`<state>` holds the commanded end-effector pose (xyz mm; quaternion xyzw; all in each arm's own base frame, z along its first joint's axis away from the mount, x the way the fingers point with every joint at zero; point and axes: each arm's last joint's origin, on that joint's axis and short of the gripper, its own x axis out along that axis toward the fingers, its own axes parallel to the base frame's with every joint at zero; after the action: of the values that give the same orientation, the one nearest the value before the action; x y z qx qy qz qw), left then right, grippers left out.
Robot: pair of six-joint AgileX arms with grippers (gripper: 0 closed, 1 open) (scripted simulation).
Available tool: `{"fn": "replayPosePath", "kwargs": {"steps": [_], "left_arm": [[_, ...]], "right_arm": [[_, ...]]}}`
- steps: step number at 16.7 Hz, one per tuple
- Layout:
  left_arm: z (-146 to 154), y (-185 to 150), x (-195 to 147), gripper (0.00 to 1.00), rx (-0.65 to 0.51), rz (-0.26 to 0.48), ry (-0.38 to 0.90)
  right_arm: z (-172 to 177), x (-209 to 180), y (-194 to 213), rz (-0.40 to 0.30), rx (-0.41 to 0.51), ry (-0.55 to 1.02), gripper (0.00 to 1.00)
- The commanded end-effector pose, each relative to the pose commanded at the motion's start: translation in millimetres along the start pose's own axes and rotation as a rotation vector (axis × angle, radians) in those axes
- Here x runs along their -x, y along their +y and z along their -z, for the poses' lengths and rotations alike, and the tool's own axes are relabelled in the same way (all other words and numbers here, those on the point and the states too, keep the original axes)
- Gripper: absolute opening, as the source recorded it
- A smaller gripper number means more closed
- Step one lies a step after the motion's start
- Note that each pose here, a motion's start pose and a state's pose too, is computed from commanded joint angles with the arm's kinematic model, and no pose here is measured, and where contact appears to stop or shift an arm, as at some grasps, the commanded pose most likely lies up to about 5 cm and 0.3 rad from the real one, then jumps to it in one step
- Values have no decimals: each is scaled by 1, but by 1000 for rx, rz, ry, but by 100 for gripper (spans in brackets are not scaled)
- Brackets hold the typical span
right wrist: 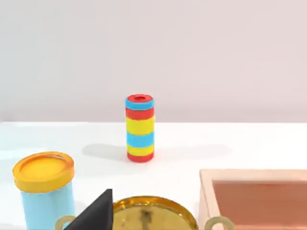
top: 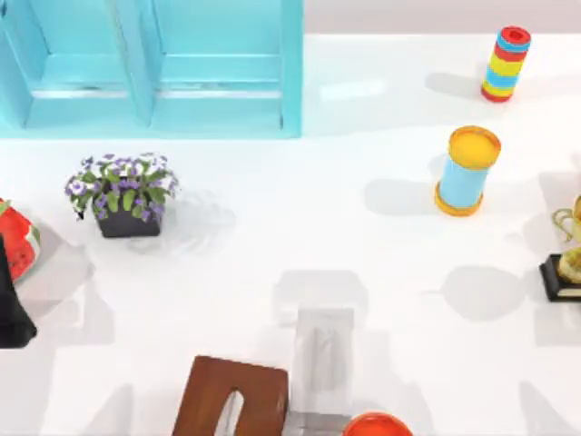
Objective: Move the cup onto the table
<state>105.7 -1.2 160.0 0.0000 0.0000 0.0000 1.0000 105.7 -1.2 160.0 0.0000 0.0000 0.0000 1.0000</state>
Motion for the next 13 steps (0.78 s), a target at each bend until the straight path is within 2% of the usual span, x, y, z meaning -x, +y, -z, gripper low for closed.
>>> {"fn": "replayPosePath", "kwargs": {"steps": [3, 7, 10, 13], "left_arm": [[0, 0, 0, 100, 0, 0, 0], [0, 0, 0, 100, 0, 0, 0], [0, 0, 0, 100, 0, 0, 0], [0, 0, 0, 100, 0, 0, 0]], "right_arm": [[-2, 0, -1, 12, 12, 12, 100], [-25, -2, -13, 112, 113, 168, 100], [-54, -11, -27, 184, 189, 409, 100], [-75, -33, -49, 206, 212, 742, 100]]}}
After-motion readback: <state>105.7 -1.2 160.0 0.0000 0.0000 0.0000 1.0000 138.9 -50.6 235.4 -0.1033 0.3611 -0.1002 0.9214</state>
